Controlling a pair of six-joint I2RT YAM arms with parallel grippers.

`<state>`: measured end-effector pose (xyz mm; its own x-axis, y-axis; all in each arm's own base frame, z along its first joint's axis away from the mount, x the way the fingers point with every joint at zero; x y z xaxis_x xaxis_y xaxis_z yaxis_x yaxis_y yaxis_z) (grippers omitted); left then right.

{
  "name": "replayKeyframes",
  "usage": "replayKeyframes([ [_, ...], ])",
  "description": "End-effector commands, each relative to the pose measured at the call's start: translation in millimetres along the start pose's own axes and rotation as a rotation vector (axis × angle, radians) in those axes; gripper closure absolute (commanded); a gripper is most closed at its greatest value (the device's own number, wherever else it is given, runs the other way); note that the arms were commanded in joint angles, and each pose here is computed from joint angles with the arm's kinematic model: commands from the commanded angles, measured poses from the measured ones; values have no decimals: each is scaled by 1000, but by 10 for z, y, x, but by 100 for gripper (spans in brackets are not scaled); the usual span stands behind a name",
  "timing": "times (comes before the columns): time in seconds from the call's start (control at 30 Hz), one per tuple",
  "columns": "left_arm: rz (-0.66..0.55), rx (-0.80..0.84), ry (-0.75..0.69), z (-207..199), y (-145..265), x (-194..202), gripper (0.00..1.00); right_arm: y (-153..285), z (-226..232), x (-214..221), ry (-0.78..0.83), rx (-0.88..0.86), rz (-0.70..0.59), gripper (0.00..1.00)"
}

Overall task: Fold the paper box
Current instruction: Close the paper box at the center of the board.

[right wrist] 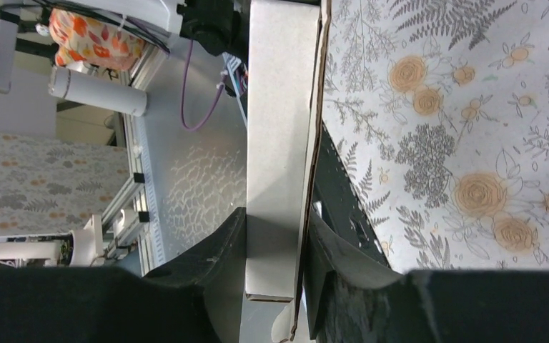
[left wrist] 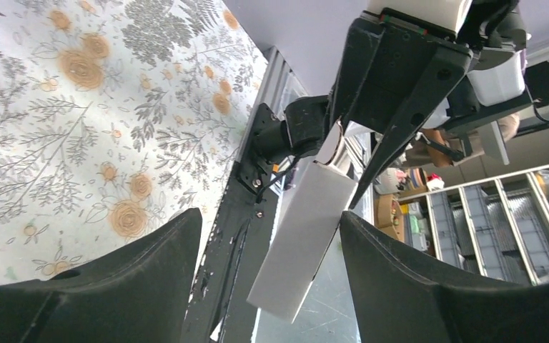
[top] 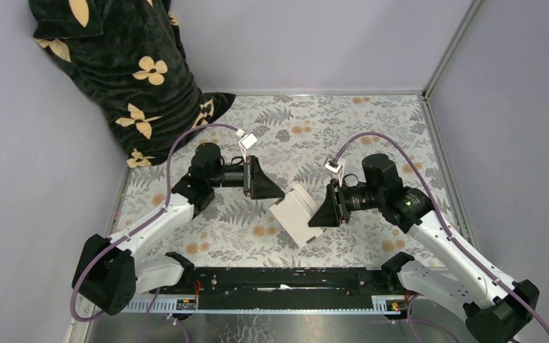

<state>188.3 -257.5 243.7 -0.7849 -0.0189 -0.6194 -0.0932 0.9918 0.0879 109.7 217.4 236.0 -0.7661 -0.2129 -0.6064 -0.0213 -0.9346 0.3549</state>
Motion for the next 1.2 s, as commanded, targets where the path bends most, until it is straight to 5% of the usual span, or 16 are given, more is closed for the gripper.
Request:
replayKeyframes([
  [0.0,-18,-93,-36,42,119,-69,23,166,197,54,65,-5,44,80],
  [0.33,105,39,-85,-420,261,264,19,375,452,204,20,-24,130,80],
  [0.7,403,142,-152,-1067,337,920,19,402,787,368,-15,-94,317,81],
  [1.17,515,263,-197,-1344,262,1109,19,380,1106,647,12,-283,498,83],
])
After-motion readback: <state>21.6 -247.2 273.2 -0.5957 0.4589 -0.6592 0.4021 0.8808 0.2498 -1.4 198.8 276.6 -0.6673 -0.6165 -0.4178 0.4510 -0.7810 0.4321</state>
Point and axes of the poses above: each gripper's point midway between its finger pads, its own y axis back along the fingers, its own z axis along the line the jaws close on, x = y × z, the point moved 3 cm from there along y, back along the fingers, and after that the axes turned 2 degrees about -y, right-handed, at the moved point
